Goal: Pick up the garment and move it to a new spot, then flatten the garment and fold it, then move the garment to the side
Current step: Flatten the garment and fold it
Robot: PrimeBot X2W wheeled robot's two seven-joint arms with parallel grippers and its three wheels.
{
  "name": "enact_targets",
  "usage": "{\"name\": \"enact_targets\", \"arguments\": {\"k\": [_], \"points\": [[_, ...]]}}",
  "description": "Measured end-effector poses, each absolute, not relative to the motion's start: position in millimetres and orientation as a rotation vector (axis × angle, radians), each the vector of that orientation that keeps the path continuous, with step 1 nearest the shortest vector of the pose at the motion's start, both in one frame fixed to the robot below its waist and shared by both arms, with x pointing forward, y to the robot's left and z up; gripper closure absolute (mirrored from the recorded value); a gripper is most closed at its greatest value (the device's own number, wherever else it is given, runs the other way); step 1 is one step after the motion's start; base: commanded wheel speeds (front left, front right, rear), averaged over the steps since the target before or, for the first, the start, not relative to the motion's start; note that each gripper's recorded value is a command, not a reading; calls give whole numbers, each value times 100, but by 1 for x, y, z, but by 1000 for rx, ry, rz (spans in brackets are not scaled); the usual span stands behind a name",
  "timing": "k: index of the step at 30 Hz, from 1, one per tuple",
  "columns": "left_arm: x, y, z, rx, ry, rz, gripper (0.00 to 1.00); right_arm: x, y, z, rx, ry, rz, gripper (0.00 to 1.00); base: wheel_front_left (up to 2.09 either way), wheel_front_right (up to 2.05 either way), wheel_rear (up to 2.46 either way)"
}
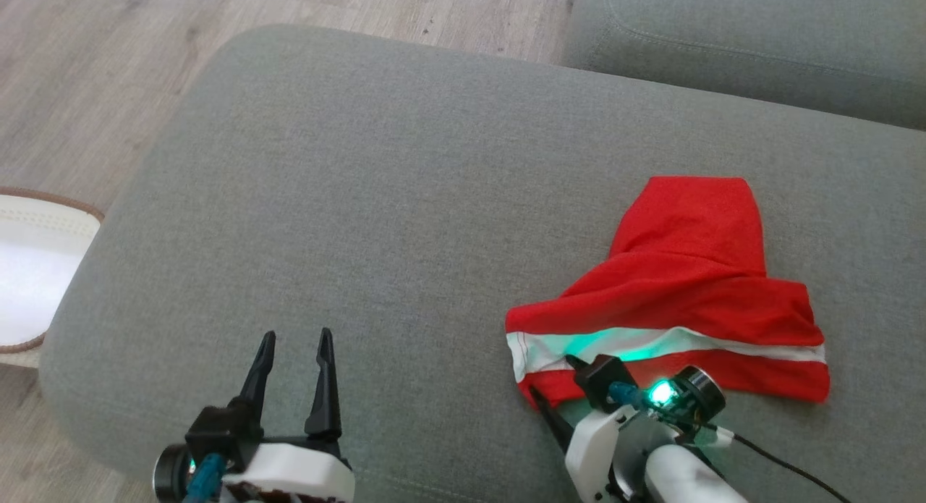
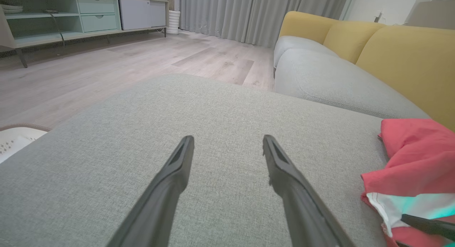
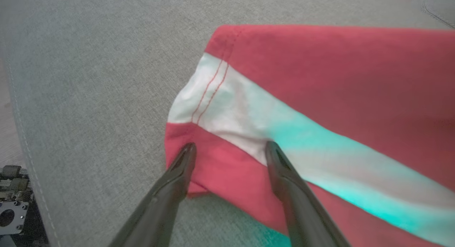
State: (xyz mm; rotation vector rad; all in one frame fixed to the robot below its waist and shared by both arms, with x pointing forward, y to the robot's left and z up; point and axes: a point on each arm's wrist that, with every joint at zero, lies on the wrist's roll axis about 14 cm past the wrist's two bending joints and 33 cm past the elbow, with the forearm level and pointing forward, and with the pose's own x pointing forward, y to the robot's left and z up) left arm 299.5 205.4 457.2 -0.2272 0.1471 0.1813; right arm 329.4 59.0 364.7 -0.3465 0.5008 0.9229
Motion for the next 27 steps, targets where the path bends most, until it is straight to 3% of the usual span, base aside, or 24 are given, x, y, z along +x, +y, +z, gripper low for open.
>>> {"name": "enact_targets", "arguments": {"k": [1, 4, 10, 19, 25, 26, 27], "points": [[299, 206, 457, -227, 147, 183, 0, 329, 60, 364, -351, 501, 928, 45, 0, 0, 0], [298, 207, 458, -227, 144, 188, 0, 328, 63, 364, -361, 504, 940, 100, 0, 0, 0], [296, 209, 458, -227, 140, 193, 0, 323, 76, 372, -339, 476, 988, 100, 0, 0, 0], [292, 211, 460, -227, 134, 202, 0, 346, 118, 432, -267, 280, 1054, 100, 0, 0, 0], [288, 213, 457, -231, 143, 213, 0, 343, 131, 435, -273, 269, 1104, 100, 0, 0, 0], [288, 213, 456, -231, 146, 216, 0, 339, 132, 431, -276, 282, 1115, 73, 0, 0, 0], [287, 214, 455, -231, 149, 218, 0, 336, 133, 428, -275, 292, 1126, 0, 0, 0, 0]]}}
